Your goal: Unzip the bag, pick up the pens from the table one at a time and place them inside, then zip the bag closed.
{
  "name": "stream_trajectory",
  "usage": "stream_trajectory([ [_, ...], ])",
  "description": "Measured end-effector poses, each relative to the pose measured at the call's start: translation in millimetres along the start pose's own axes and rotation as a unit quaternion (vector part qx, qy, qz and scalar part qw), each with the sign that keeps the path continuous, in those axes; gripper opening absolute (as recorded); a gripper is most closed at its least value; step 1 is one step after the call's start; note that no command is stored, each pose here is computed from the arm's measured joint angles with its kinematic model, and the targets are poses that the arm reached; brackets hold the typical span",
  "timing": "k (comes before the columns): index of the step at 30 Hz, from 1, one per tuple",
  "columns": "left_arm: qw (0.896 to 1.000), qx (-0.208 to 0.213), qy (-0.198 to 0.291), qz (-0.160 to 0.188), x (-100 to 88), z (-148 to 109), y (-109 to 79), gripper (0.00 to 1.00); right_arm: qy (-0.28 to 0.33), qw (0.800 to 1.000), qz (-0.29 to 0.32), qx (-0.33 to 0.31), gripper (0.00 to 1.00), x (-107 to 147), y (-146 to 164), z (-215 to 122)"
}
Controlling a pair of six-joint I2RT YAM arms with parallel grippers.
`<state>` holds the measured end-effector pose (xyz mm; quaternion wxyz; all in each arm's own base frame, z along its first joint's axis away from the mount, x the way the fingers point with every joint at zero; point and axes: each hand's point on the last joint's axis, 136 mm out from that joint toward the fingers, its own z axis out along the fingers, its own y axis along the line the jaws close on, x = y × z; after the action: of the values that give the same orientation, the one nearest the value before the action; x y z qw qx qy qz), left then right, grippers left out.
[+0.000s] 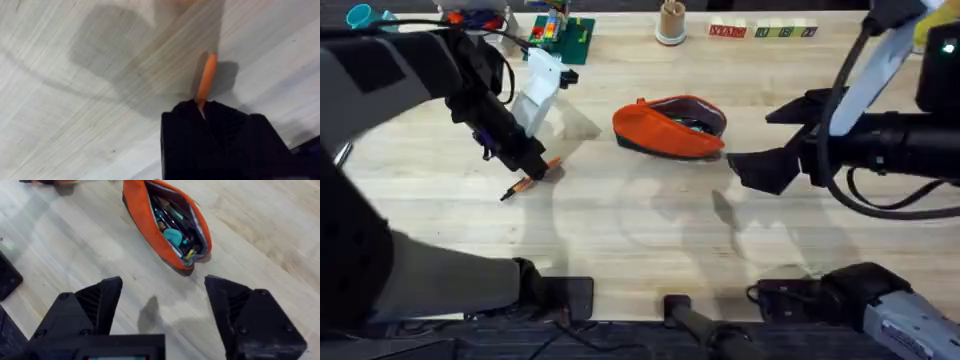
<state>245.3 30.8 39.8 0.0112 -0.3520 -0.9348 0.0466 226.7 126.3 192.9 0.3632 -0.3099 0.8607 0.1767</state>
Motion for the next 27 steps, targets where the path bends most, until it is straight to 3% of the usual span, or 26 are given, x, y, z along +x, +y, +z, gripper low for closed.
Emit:
stream_trajectory([
  [9,0.998,-0.04,-0.041,0.03,-11.2,-37,-18.8,0.041,0.0,1.0,0.0,0.0,0.998,0,0,0],
  [19,0.992,-0.065,-0.07,0.081,-22.6,-61,-44.4,0.041,0.0,1.0,0.0,0.0,0.998,0,0,0],
  [27,0.99,-0.049,-0.082,0.099,-26.0,-66,-60.9,0.042,0.0,1.0,0.0,0.0,0.998,0,0,0],
])
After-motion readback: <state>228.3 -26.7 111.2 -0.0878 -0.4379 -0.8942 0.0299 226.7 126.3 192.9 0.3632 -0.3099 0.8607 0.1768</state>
